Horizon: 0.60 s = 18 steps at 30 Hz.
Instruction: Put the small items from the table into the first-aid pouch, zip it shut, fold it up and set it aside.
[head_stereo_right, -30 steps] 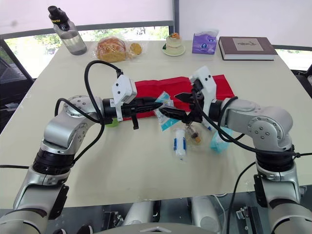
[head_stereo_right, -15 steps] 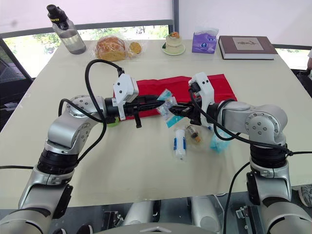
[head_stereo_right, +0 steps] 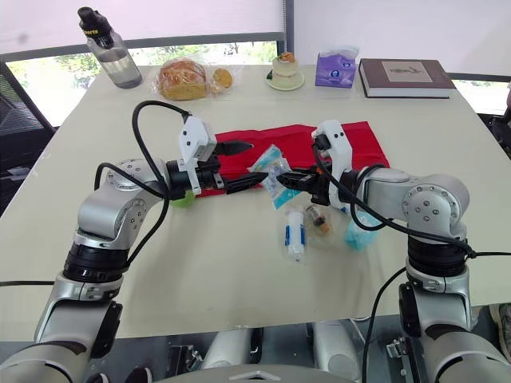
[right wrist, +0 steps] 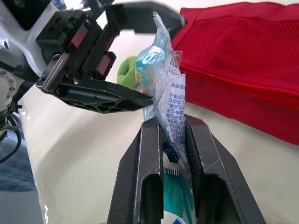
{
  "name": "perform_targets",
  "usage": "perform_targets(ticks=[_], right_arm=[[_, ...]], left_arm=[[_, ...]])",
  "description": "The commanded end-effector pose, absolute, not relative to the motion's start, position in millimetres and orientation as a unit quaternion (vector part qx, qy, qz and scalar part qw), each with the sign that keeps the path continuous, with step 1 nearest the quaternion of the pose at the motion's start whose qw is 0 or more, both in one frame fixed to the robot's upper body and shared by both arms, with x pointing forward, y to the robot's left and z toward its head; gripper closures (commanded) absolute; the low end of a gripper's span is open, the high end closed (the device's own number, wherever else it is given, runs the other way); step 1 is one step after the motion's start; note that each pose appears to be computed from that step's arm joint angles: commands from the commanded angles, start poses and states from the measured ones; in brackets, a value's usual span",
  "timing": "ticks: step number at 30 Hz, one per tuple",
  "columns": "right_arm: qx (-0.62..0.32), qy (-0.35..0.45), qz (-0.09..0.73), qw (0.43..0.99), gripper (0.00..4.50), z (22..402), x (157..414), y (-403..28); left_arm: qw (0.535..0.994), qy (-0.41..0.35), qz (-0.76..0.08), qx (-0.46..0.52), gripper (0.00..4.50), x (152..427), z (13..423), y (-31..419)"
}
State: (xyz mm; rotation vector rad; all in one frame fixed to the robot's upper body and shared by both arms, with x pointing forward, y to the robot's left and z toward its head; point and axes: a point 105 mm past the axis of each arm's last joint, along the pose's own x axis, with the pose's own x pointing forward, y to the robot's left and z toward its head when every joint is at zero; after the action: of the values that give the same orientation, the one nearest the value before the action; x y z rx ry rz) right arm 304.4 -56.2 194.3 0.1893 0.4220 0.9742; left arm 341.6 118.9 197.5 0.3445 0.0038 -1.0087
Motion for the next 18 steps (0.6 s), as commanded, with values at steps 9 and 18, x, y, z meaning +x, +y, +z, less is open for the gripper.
perform_targets(ticks=[9, 18], right_arm=[[0.121, 0.166, 0.391, 0.897, 4.41, 183.4, 295.3, -84.6], [0.14, 0.169, 0.361, 0.906, 4.41, 176.0, 297.9, -86.2]], left_arm=[[0.905, 0.065, -0.32, 0.272, 0.02, 384.0, 176.1, 218.2], [0.884, 0.109, -0.32, 0.323, 0.02, 401.8, 145.4, 218.4]])
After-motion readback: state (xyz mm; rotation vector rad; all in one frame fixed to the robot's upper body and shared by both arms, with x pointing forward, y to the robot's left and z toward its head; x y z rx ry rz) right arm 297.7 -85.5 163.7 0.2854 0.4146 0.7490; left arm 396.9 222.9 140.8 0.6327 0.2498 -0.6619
